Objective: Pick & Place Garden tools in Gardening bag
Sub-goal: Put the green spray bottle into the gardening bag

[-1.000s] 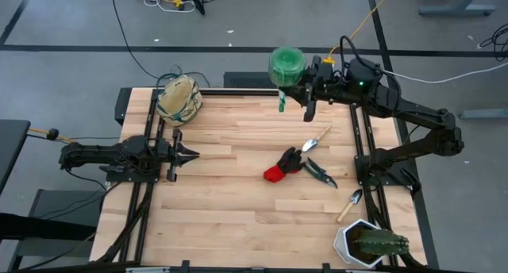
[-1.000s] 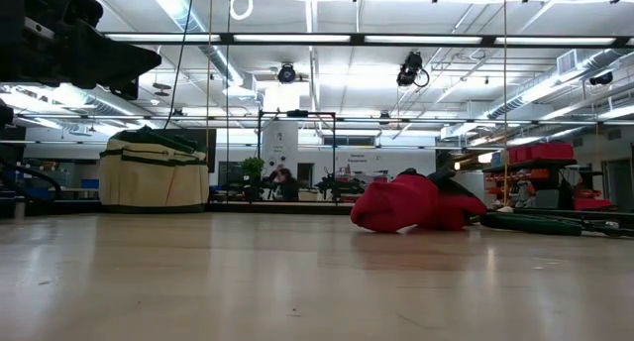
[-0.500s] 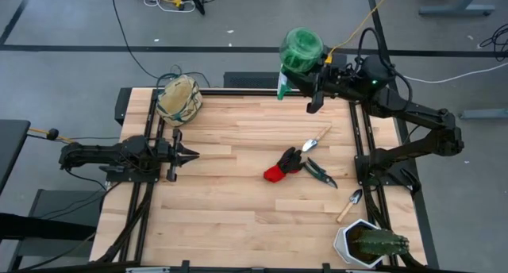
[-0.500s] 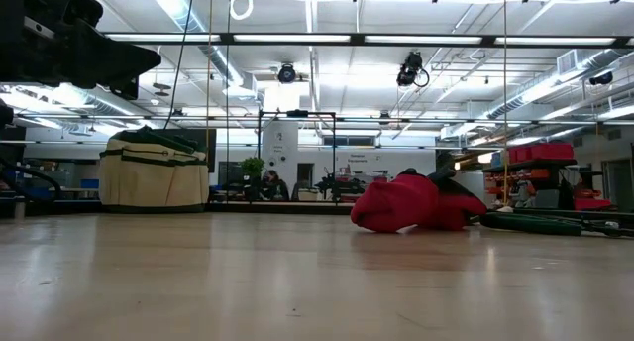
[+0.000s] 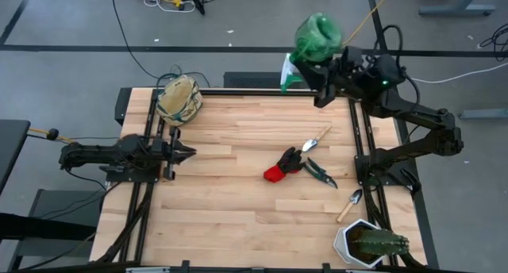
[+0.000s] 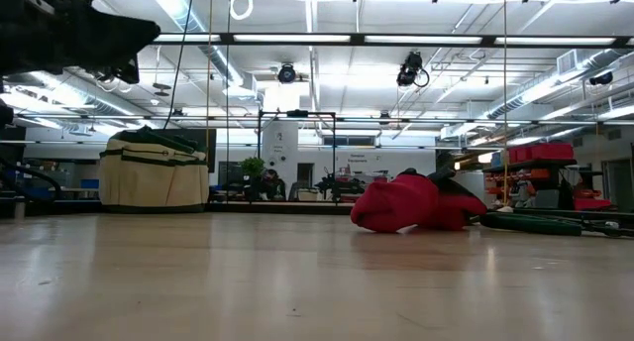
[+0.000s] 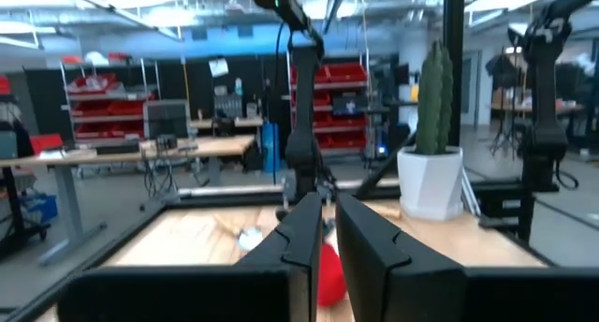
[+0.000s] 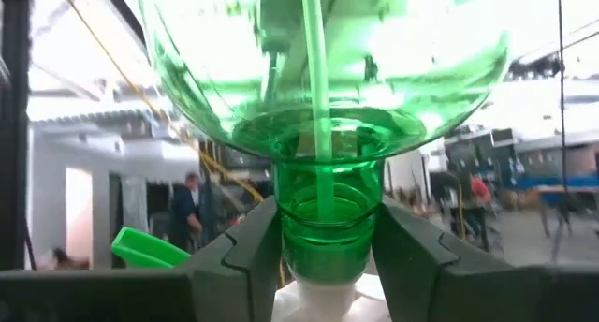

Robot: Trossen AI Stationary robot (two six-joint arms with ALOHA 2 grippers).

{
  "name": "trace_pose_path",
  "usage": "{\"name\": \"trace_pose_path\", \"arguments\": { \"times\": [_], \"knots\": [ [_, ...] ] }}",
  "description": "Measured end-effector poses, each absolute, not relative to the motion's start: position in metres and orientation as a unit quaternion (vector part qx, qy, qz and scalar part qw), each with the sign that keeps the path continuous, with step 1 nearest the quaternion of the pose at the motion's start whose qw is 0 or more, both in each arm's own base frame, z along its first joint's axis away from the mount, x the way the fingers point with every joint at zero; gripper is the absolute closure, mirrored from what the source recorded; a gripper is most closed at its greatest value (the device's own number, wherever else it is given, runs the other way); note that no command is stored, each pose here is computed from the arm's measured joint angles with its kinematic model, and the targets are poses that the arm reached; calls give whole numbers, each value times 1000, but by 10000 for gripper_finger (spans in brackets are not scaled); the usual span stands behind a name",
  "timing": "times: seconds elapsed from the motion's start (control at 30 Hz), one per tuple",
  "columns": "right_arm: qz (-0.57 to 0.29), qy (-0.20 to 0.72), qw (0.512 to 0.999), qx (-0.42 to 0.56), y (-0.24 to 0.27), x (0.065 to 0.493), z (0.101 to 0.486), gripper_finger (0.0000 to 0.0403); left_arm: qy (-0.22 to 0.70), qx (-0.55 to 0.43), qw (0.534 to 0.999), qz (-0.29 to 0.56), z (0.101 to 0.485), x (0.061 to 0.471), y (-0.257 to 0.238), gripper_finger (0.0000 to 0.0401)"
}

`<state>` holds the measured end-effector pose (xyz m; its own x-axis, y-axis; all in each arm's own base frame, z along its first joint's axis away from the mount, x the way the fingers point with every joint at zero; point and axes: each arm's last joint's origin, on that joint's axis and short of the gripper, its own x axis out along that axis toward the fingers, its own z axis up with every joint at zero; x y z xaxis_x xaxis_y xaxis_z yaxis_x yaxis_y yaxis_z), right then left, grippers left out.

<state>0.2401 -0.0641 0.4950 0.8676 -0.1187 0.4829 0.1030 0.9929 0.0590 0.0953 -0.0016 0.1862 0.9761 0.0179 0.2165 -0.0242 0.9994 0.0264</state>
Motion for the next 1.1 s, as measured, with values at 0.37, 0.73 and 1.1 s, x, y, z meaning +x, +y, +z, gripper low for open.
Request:
{"name": "trace_pose_path", "arguments": {
  "times": [0.37,0.73,1.1],
  "knots": [
    [-38,-324,942,81,-64,237,505,254,-179,79,979,50,200,91,0,357],
    [-43,-357,929,87,-64,234,509,254,-229,82,965,101,231,80,3,357],
    [-42,-355,930,83,-64,235,509,254,-208,90,969,102,265,89,3,357]
  ]
}}
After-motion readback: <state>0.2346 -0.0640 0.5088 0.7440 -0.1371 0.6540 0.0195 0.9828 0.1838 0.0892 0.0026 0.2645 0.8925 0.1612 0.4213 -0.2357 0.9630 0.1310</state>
